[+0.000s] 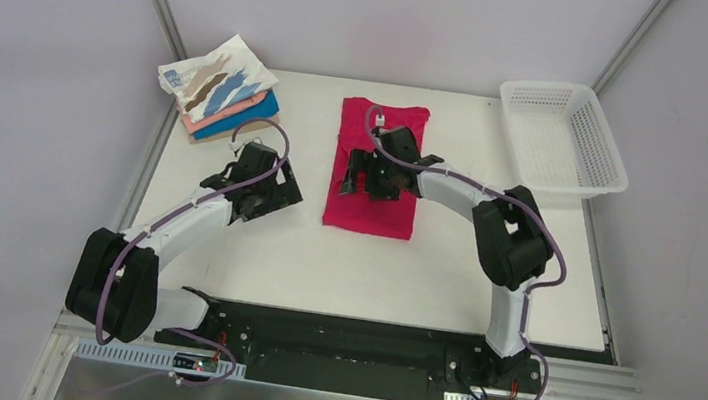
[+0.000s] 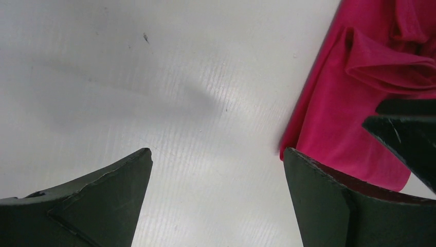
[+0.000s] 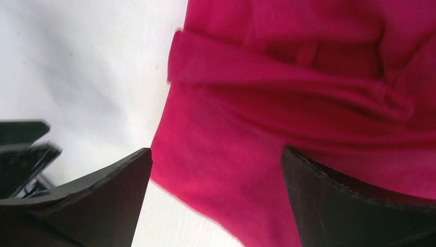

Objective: Fold and stack the t-shirts
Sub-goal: Fold the folded rectangular tshirt in 1/3 of the way, then grab one side of the 2/3 rectangular tshirt with both arms, then fold the long partially folded tshirt into a neat square, then put the neatly folded tshirt into the corner of the board with the left arm

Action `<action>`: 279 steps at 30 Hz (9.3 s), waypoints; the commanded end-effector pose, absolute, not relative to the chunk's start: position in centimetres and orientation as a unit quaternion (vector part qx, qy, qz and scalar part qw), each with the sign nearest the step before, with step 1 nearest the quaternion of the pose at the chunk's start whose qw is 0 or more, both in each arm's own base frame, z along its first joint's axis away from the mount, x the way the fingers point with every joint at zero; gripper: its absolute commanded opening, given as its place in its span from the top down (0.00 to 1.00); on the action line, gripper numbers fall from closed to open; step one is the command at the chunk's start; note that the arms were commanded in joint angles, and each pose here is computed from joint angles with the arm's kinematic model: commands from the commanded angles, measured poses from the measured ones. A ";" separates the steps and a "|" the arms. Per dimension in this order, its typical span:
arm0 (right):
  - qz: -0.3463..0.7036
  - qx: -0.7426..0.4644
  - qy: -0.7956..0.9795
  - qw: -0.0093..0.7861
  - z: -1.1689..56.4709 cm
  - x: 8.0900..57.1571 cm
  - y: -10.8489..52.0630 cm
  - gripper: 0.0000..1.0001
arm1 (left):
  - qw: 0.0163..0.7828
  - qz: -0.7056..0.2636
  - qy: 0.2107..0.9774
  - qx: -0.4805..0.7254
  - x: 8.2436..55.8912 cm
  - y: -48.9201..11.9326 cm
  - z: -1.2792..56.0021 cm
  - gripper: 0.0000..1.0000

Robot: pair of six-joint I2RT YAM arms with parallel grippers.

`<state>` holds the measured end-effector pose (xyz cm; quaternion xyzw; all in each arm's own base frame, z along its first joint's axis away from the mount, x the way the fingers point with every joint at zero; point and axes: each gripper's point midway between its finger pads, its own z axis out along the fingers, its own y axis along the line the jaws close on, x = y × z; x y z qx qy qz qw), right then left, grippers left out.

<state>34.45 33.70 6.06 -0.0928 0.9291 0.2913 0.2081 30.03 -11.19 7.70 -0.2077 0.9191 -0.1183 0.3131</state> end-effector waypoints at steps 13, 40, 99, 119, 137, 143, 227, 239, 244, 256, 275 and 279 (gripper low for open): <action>0.275 -0.054 0.882 0.378 13.9 49.7 36.3 0.00 | 0.307 -0.136 0.917 -0.217 28.6 -11.1 7.7 0.01; 0.321 0.211 0.902 0.196 6.7 30.6 21.1 0.01 | 0.199 -0.296 0.919 -0.167 32.9 -20.5 2.7 0.29; 0.423 0.085 0.890 -0.148 14.9 11.7 23.6 1.00 | 0.237 -0.396 0.883 -0.086 17.9 -18.8 14.2 1.00; 0.444 0.070 0.893 -0.025 18.5 17.5 22.7 1.00 | 0.350 -0.384 0.847 -0.112 21.8 -17.8 19.4 1.00; 0.443 0.084 0.890 0.065 20.0 25.6 22.7 1.00 | 0.443 -0.351 0.818 -0.102 29.5 -18.5 22.4 1.00; 0.455 0.089 0.882 0.080 20.9 27.3 22.6 1.00 | 0.454 -0.335 0.820 -0.092 31.0 -18.7 23.0 1.00; 0.333 0.177 0.921 0.099 4.7 39.7 23.1 0.00 | 0.238 -0.320 0.915 -0.063 44.9 -26.2 5.7 0.01; 0.219 0.219 0.905 0.294 12.9 36.6 14.0 0.01 | 0.354 -0.323 0.877 -0.026 40.5 -23.2 14.9 0.01; 0.167 0.297 0.882 0.326 13.2 33.2 7.7 0.00 | 0.320 -0.220 0.921 -0.039 38.6 -19.5 10.5 0.01; 0.175 0.305 0.866 0.354 13.5 29.7 5.8 0.00 | 0.225 -0.207 0.952 -0.023 38.7 -20.5 3.3 0.01; 0.161 0.298 0.867 0.366 13.4 29.2 5.1 0.00 | 0.216 -0.090 0.972 0.006 37.2 -22.0 -0.6 0.55; 0.160 0.298 0.867 0.365 13.3 29.2 5.0 0.00 | 0.230 -0.033 0.972 0.008 37.7 -21.4 -0.7 0.81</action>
